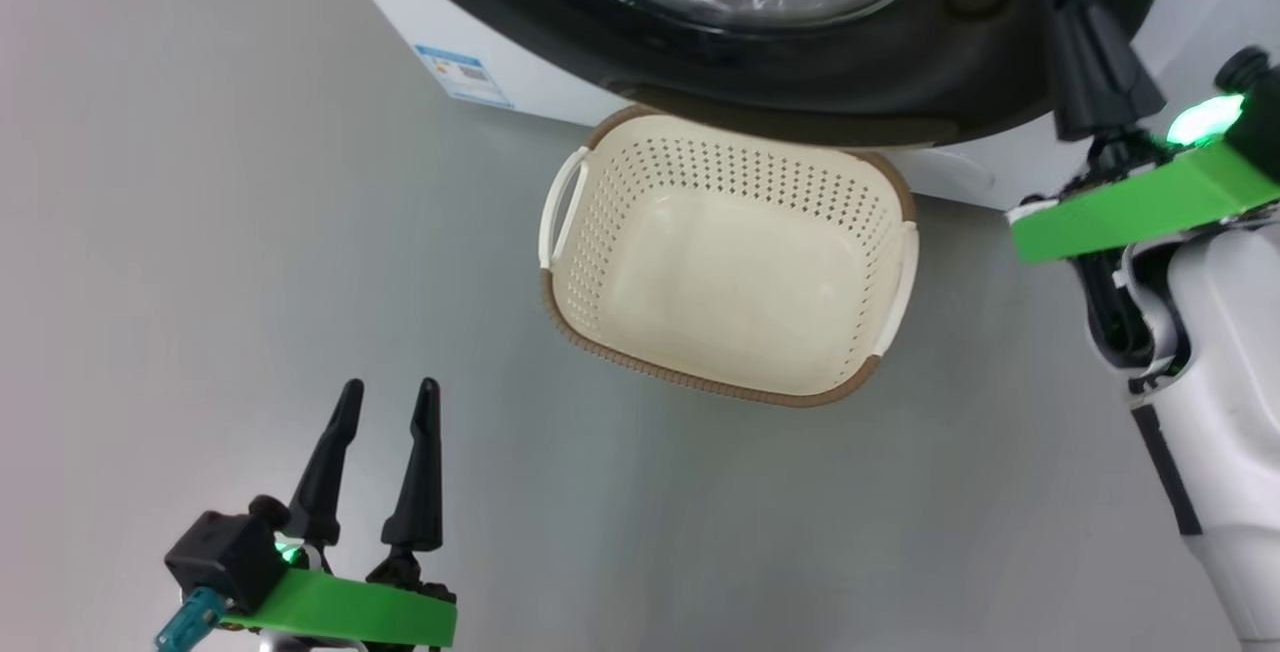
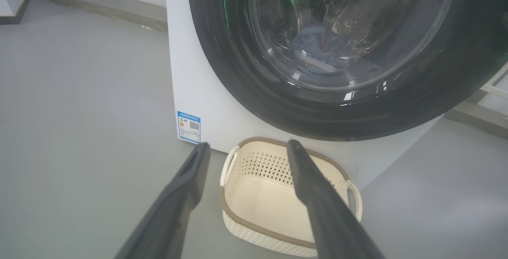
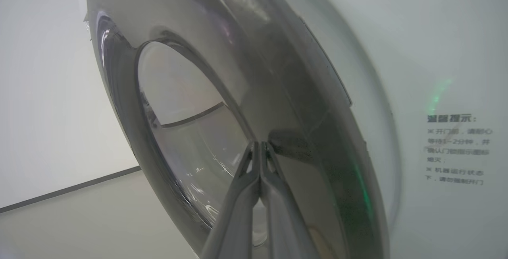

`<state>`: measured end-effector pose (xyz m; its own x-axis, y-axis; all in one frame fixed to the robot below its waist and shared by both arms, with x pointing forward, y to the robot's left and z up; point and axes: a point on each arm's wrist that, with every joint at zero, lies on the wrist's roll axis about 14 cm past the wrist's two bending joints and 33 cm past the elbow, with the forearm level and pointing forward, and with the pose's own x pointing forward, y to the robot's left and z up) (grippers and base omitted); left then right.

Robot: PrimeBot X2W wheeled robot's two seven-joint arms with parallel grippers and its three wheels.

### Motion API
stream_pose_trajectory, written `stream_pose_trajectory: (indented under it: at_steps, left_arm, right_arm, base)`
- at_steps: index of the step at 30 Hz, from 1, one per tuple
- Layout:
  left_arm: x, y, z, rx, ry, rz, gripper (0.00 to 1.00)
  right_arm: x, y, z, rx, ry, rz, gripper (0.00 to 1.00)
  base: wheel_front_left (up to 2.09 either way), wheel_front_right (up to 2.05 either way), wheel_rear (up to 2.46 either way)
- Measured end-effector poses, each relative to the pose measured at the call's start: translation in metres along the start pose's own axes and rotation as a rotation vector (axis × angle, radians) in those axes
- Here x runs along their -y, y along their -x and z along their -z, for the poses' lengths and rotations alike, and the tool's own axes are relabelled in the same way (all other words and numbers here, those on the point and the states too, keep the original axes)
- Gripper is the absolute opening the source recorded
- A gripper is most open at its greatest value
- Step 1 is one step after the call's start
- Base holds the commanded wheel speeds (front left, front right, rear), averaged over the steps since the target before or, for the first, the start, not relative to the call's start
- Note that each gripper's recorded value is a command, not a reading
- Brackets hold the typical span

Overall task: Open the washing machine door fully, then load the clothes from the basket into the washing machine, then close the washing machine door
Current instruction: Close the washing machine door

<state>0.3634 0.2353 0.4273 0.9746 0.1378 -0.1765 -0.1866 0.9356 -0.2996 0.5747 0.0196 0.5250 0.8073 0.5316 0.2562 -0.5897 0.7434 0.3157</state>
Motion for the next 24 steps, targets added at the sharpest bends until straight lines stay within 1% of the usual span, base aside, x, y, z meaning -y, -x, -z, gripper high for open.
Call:
stream_pose_trajectory:
  at_steps: [13,19,24]
  left_arm:
    - [-0.003,-0.009,0.003,-0.013,-0.012,-0.009,1.00]
    - [-0.002,-0.010,0.006,-0.020,-0.012,-0.008,1.00]
    - [0.000,-0.010,0.003,-0.010,-0.009,0.000,1.00]
  right_arm:
    - [0.017,-0.029,-0.009,0.070,-0.006,0.018,0.00]
    - [0.016,-0.032,-0.007,0.072,-0.006,0.008,0.00]
    - [0.013,-0.031,-0.013,0.077,0.004,0.003,0.00]
  base:
    - [0.00,0.00,0.00]
    - [0.00,0.00,0.00]
    - [0.00,0.00,0.00]
